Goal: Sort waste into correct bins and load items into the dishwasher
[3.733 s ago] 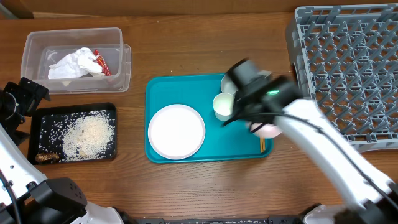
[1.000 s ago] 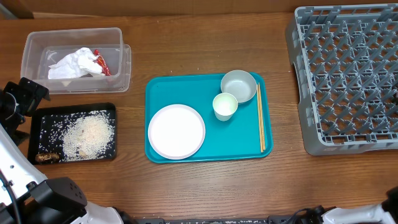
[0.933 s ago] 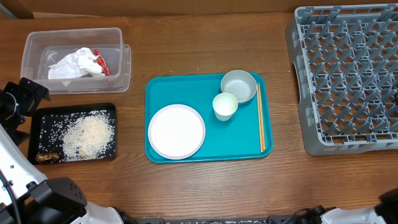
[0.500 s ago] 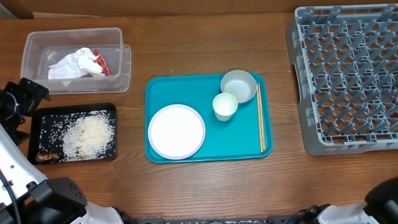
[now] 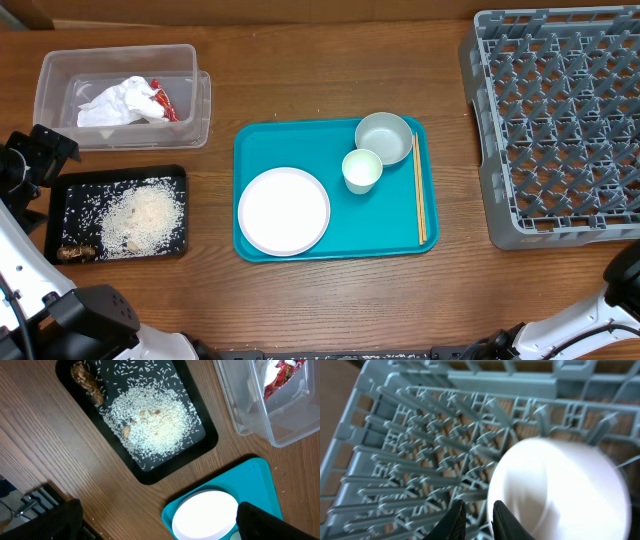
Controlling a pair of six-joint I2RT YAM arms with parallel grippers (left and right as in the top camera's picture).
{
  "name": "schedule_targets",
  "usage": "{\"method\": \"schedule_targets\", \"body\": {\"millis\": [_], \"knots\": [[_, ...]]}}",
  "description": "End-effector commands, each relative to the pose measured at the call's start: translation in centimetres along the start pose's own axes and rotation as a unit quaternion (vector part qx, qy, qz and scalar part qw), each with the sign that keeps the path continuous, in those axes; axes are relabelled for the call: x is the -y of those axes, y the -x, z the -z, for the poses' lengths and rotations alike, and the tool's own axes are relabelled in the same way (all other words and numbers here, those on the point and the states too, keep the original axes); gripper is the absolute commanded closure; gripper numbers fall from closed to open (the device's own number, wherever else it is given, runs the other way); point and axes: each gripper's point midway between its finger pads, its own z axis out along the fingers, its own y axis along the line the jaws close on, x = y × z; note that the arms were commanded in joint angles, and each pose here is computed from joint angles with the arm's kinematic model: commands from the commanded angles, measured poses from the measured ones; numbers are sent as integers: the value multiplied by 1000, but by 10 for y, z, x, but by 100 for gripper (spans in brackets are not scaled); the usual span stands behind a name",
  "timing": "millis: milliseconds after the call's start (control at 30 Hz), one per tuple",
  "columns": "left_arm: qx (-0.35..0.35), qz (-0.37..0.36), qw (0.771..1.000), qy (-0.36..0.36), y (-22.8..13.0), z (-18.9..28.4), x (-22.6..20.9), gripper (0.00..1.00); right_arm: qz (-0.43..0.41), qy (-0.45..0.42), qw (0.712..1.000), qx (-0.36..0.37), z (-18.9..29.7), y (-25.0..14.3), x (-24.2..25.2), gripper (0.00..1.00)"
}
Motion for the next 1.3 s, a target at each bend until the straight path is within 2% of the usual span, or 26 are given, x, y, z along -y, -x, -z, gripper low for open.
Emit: {"method": "schedule_targets", "body": {"millis": [0,233,300,433,567,667,800,900,1000,1133,1200,1267], "knots": [[0,5,1000,3,-2,-1,0,0,17,-29,999,24,-4,11,10,79],[0,5,1000,3,-1,0,0,0,24,-72,997,-20,-30,-16,36,79],[0,5,1000,3,-2,-1,0,0,23,-103,994,-16,-27,-15,50,83],[0,5,1000,3,-2,0,0,0,-5,-182,983,26,1,6,79,85],[0,5,1000,3,-2,-1,0,0,-67,-187,978,60,40,24,80,85],[0,5,1000,3,-2,-1,0,0,-85,-132,985,67,72,35,56,84],[0,5,1000,3,-2,-1,0,0,-87,15,996,19,126,28,-2,84],[0,5,1000,3,-2,-1,0,0,-74,139,986,-44,176,8,-47,84],[0,5,1000,3,-1,0,0,0,-39,255,958,-127,226,-28,-85,78],[0,5,1000,3,-2,-1,0,0,99,383,890,-226,281,-99,-130,72],[0,5,1000,3,-2,-1,0,0,167,386,867,-268,292,-143,-138,55],[0,5,1000,3,-2,-1,0,0,230,357,852,-304,294,-185,-138,44]]}}
